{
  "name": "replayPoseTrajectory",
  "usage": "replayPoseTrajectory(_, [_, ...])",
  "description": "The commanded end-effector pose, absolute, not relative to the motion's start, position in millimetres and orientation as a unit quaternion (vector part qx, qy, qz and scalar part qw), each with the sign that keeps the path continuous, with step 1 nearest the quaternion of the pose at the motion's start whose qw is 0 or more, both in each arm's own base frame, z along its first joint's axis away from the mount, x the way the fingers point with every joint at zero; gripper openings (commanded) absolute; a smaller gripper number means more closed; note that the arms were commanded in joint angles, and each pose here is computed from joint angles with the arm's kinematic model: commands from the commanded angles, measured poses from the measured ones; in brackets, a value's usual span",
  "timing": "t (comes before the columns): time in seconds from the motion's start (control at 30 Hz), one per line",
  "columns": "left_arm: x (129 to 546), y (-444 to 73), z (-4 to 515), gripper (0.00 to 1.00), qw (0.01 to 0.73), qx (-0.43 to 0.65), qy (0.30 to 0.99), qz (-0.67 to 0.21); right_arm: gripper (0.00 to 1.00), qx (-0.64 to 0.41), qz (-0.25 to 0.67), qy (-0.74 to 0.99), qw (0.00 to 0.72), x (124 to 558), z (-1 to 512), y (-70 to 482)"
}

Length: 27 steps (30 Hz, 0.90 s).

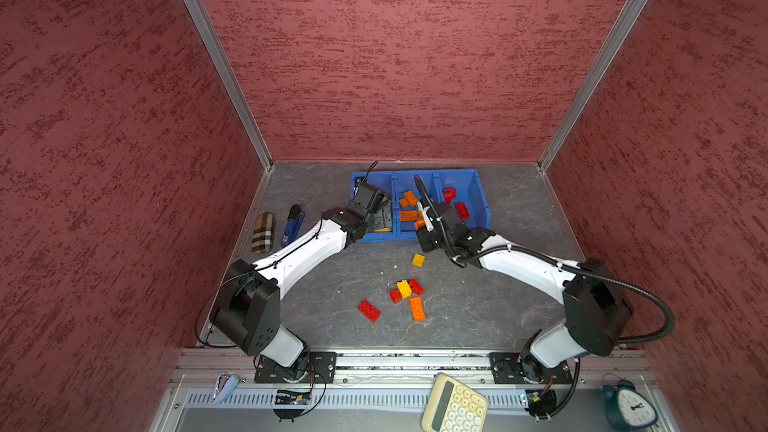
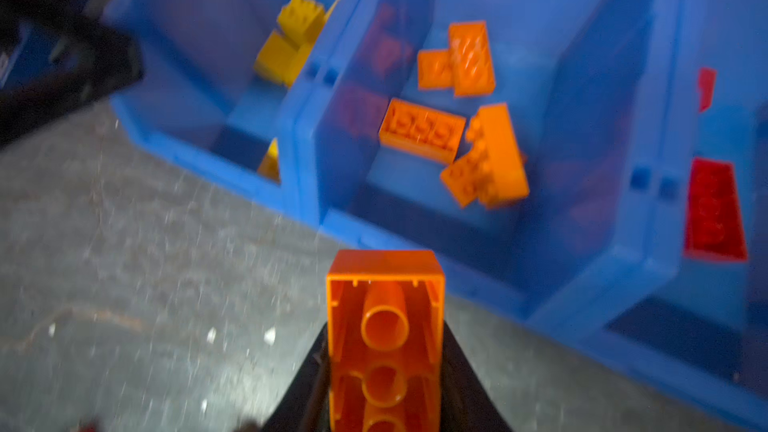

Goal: Sort the legos into containers by color
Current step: 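Carry the orange brick over the middle compartment and open the right gripper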

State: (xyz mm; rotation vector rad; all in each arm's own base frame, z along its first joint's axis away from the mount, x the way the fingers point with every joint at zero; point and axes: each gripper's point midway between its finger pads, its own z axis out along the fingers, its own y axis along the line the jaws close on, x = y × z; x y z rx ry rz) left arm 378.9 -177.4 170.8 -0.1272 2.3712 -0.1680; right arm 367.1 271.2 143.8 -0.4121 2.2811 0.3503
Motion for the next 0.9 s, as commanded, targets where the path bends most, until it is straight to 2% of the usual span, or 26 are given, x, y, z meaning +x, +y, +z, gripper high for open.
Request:
replayPoseTrajectory(0.0, [375,-169,182,1.00,0.388,-0.063,0.917,-0.067,0.20,-0.137,0.144,0.877,0.438,417,155,279])
replayPoseTrajectory(0.17, [363,-167,183,1.00,0.391,-0.052,0.916,-0.076,0.21,-0.118,0.094,0.890,0.431,461,135,276])
replayPoseTrajectory(0.33, [348,-160,178,1.00,0.392,-0.056,0.914,-0.085,0.29,-0.108,0.069,0.892,0.434,472,131,273])
replayPoseTrajectory(0.47, [338,-159,174,1.00,0.391,-0.050,0.914,-0.098,0.45,-0.123,0.104,0.887,0.433,466,138,283])
replayPoseTrajectory(0.57, [332,-158,170,1.00,0.387,-0.044,0.916,-0.095,0.63,-0.125,0.123,0.885,0.431,457,146,285])
replayPoseTrajectory(0.77, [321,-171,163,1.00,0.373,-0.004,0.922,-0.107,0.74,-0.102,0.183,0.886,0.414,425,163,281])
replayPoseTrajectory(0.8, [319,-176,162,1.00,0.370,0.009,0.922,-0.111,0.79,-0.095,0.200,0.886,0.407,415,164,280])
replayPoseTrajectory(0.83, [316,-183,160,1.00,0.364,0.026,0.924,-0.117,0.94,-0.082,0.218,0.887,0.399,406,164,279])
replayPoseTrajectory(0.87, [314,-187,157,1.00,0.358,0.036,0.925,-0.118,0.99,-0.072,0.232,0.887,0.392,397,164,277])
